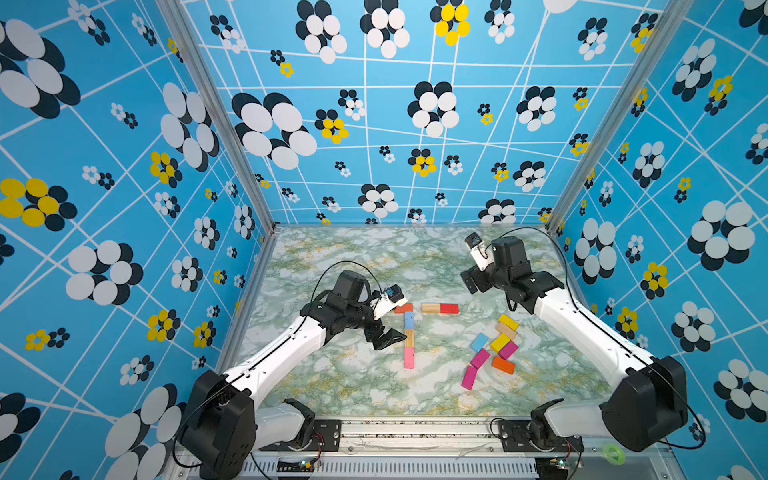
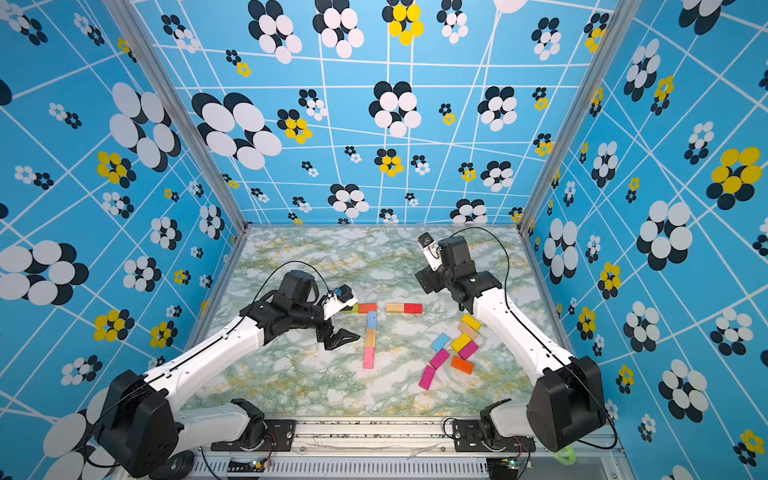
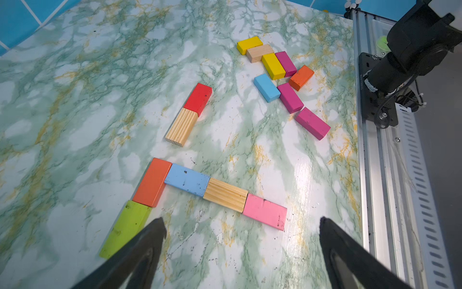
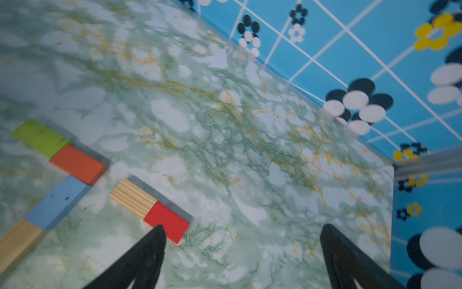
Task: Assemble the number 7 with building blocks
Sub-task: Assemble the building block at the center of the board, then pick up the building block from the center of the board.
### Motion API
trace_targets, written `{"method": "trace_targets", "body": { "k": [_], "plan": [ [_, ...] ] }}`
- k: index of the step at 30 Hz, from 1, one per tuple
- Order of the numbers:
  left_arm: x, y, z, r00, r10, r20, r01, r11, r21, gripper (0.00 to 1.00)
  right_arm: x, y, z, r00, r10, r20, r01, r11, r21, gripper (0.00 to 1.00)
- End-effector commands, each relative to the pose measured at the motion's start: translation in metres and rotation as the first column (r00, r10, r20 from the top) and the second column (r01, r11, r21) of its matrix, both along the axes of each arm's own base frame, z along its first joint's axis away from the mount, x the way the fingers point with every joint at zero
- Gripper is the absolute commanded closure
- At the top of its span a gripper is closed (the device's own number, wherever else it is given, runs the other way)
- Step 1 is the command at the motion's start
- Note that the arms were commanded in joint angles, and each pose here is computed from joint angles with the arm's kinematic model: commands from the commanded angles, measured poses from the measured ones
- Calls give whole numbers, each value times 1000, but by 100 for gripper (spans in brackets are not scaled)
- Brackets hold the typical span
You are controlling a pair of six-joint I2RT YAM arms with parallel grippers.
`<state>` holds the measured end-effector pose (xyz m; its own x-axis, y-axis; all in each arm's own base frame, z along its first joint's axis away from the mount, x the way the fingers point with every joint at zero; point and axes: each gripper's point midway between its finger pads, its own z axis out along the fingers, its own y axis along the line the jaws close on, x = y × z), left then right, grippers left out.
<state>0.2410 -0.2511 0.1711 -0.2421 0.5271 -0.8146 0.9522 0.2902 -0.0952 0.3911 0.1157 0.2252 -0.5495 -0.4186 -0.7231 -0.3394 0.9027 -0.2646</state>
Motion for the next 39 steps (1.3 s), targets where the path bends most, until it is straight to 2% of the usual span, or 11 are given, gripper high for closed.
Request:
{"method": "trace_targets", "body": {
  "k": [1, 5, 7, 9, 11, 15, 23, 29, 39],
  "plan": [
    [2, -5, 17, 1000, 11, 11, -11, 999, -51, 1, -29, -56, -18, 880, -410, -240, 444, 890, 106, 1],
    [3, -7, 20, 1000, 24, -2, -24, 998, -60, 1, -74, -44, -41, 740, -441, -508, 603, 770, 210, 10],
    [4, -6, 21, 1000, 30, -7, -30, 998, -61, 1, -96, -32, -61, 663, -425, -616, 681, 685, 260, 17],
    [2, -7, 21, 1000, 21, -1, -21, 998, -61, 1, -115, -24, -81, 589, -406, -699, 740, 618, 265, 26],
    [0, -8, 22, 1000, 7, 7, -7, 998, -62, 1, -130, -19, -97, 529, -396, -750, 778, 578, 244, 30],
    [-6, -12, 21, 1000, -27, 14, 28, 998, -62, 1, -143, -20, -118, 488, -434, -757, 800, 569, 189, 34],
    [-12, -12, 19, 998, -53, 29, 54, 998, -45, 1, -153, 3, -162, 426, -421, -801, 814, 564, 137, 39],
    [-13, -13, 18, 998, -58, 30, 59, 997, -40, 1, -152, 1, -178, 407, -441, -800, 819, 564, 106, 43],
    [-13, -13, 16, 998, -59, 29, 60, 997, -37, 1, -144, 0, -190, 411, -461, -787, 808, 584, 80, 49]
  ]
}}
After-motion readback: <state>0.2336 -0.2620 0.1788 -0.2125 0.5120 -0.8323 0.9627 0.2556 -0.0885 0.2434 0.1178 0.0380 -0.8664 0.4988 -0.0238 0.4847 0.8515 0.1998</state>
